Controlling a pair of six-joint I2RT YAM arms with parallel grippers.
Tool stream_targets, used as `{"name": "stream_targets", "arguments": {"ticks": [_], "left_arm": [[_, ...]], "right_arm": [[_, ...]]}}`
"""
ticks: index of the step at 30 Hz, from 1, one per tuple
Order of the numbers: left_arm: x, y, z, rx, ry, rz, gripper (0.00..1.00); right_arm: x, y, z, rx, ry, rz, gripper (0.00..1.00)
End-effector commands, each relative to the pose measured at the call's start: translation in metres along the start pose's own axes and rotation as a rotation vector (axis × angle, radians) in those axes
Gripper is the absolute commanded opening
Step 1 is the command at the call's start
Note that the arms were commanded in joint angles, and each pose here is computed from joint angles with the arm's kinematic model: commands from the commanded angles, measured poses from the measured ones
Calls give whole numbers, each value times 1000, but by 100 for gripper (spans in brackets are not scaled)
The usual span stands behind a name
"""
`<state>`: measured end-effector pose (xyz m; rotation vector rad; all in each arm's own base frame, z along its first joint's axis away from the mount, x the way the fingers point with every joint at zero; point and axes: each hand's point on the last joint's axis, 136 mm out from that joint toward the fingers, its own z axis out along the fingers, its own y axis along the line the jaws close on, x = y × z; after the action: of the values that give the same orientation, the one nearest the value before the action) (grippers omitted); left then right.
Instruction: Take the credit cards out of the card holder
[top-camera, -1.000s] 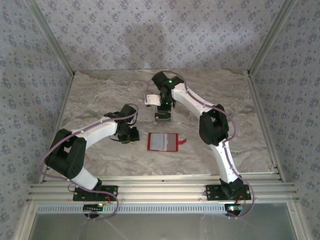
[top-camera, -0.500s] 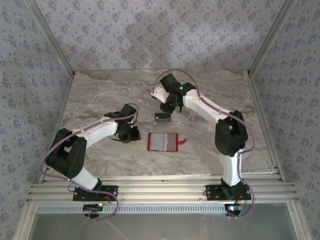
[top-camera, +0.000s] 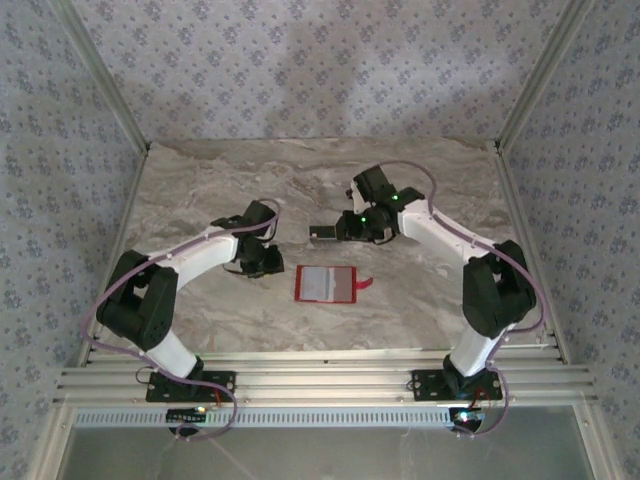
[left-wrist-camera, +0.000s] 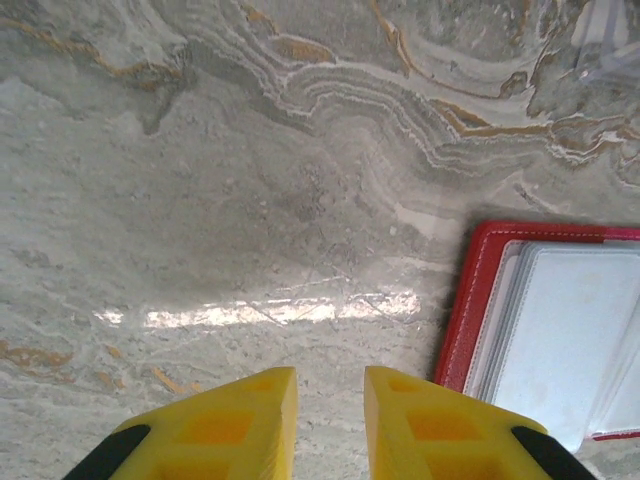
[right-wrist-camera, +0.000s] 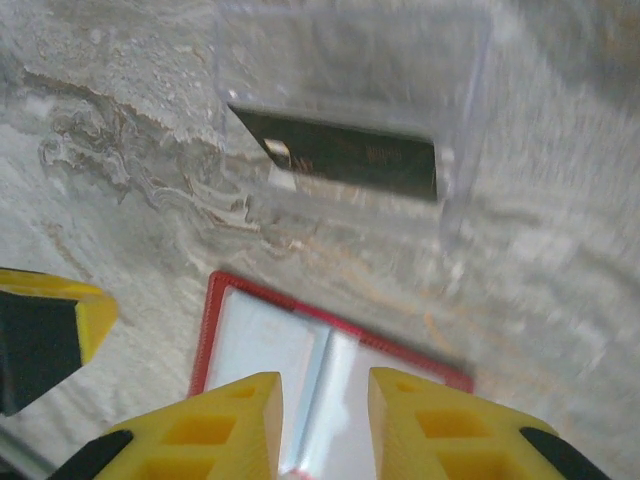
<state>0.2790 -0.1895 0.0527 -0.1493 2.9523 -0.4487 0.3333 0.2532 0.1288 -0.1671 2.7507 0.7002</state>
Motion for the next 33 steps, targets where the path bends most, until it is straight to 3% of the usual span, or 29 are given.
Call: {"name": "stream_targets", "arguments": {"ticks": [1, 21, 33], "left_arm": [[-7, -1, -7, -1, -2, 10, 25], [-24, 60, -41, 47, -65, -140, 25], [-20, 64, -39, 63, -59, -156, 25]], "right_arm": [[6, 18, -9, -92, -26, 219, 31], [55, 69, 76, -12, 150, 235, 30], [70, 76, 111, 21, 229, 196, 31]]}}
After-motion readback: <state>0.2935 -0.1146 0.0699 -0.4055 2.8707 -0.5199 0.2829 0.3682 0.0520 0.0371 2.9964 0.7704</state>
